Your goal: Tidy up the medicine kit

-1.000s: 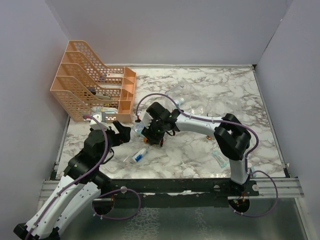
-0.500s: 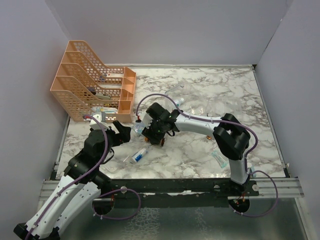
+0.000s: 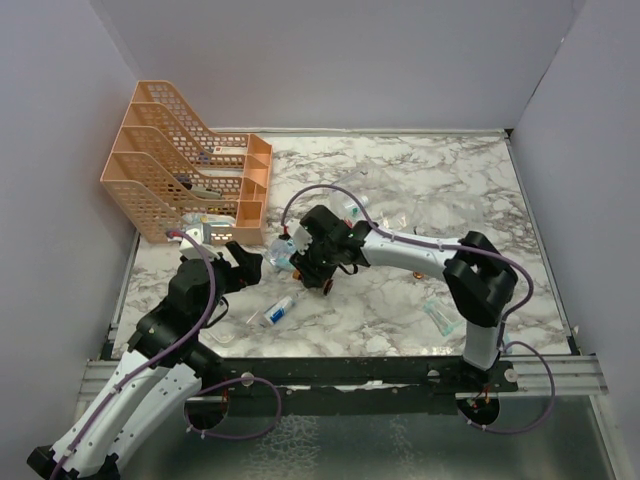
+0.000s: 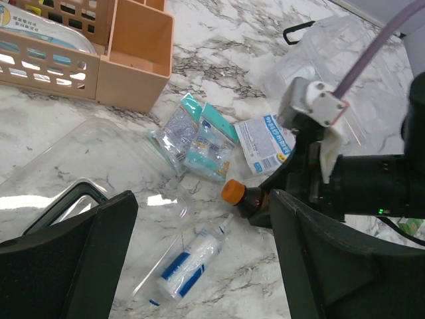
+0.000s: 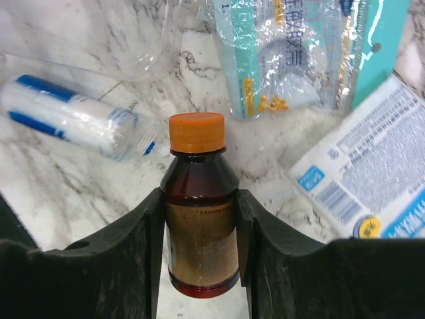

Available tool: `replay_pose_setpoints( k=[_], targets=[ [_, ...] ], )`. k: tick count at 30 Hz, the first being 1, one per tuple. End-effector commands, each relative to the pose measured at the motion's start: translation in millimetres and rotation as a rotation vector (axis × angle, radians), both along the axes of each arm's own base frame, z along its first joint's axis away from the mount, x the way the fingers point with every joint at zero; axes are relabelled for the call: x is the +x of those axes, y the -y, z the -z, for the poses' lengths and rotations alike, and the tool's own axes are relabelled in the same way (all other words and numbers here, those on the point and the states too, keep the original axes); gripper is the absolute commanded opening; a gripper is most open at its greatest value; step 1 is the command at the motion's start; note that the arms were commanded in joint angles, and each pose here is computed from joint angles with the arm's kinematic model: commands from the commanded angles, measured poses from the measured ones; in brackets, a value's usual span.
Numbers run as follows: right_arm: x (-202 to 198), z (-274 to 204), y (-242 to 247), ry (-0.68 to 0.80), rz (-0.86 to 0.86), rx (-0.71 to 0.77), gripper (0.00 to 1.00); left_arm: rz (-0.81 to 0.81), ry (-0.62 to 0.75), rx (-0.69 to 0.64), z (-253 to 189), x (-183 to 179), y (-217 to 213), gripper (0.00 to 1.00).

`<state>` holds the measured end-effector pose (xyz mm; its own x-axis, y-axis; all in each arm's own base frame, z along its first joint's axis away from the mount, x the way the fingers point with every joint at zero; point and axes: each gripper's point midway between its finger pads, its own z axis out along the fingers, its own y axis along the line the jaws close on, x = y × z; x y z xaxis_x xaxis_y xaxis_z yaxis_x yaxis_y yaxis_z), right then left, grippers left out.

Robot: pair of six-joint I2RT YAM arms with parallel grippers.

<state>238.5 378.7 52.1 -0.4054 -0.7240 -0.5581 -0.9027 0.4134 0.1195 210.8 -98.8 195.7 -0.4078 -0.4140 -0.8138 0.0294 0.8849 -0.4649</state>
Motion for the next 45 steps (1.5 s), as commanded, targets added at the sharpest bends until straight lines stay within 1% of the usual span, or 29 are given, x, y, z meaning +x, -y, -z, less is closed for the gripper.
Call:
replay_pose_setpoints(
  k=[1, 5, 8, 11, 16, 19, 20, 23, 26, 29, 32, 35, 37, 38, 39, 41, 42, 45],
  targets=[
    [7, -67, -11, 0.075, 0.148, 0.207, 0.33, 0.020, 0.006, -0.014, -2, 0, 5, 0.84],
    [6, -91, 0, 0.082, 0.280, 0.303, 0.31, 0.035, 0.005, -0.019, -2, 0, 8, 0.85],
    [10, -112, 10, 0.088, 0.423, 0.384, 0.31, 0.056, 0.009, -0.026, -3, -1, 11, 0.87],
    [13, -135, 21, 0.078, 0.576, 0.496, 0.30, 0.121, 0.028, -0.048, -9, -4, 23, 0.88],
    [20, -170, 39, 0.018, 0.838, 0.694, 0.30, 0.377, 0.123, -0.146, -31, -21, 64, 0.88],
    [20, -178, 50, -0.072, 1.005, 0.796, 0.30, 0.532, 0.181, -0.212, -46, -36, 86, 0.88],
    [20, -181, 50, -0.104, 1.029, 0.846, 0.30, 0.569, 0.192, -0.234, -49, -40, 92, 0.88],
    [17, -188, 48, -0.195, 1.071, 0.952, 0.30, 0.640, 0.188, -0.308, -59, -44, 107, 0.89],
    [11, -191, 39, -0.298, 1.072, 1.009, 0.30, 0.685, 0.154, -0.382, -64, -42, 122, 0.89],
    [6, -196, 31, -0.362, 1.044, 1.045, 0.30, 0.702, 0.060, -0.437, -57, -34, 137, 0.88],
    [5, -199, 27, -0.378, 1.028, 1.069, 0.30, 0.718, 0.000, -0.474, -52, -29, 147, 0.84],
    [5, -205, 25, -0.362, 0.993, 1.080, 0.30, 0.677, -0.006, -0.479, -46, -22, 146, 0.81],
    [2, -208, 22, -0.371, 0.969, 1.080, 0.30, 0.665, 0.002, -0.481, -45, -19, 146, 0.74],
    [0, -209, 21, -0.376, 0.960, 1.079, 0.30, 0.673, 0.004, -0.487, -46, -19, 148, 0.67],
    [-2, -208, 20, -0.385, 0.946, 1.072, 0.30, 0.685, 0.008, -0.490, -46, -19, 149, 0.57],
    [-6, -206, 18, -0.408, 0.934, 1.060, 0.31, 0.700, 0.013, -0.479, -46, -20, 151, 0.46],
    [-8, -204, 17, -0.418, 0.925, 1.055, 0.32, 0.703, 0.017, -0.469, -45, -20, 150, 0.43],
    [-14, -204, 15, -0.441, 0.902, 1.053, 0.34, 0.710, 0.023, -0.433, -41, -20, 149, 0.41]
  ],
)
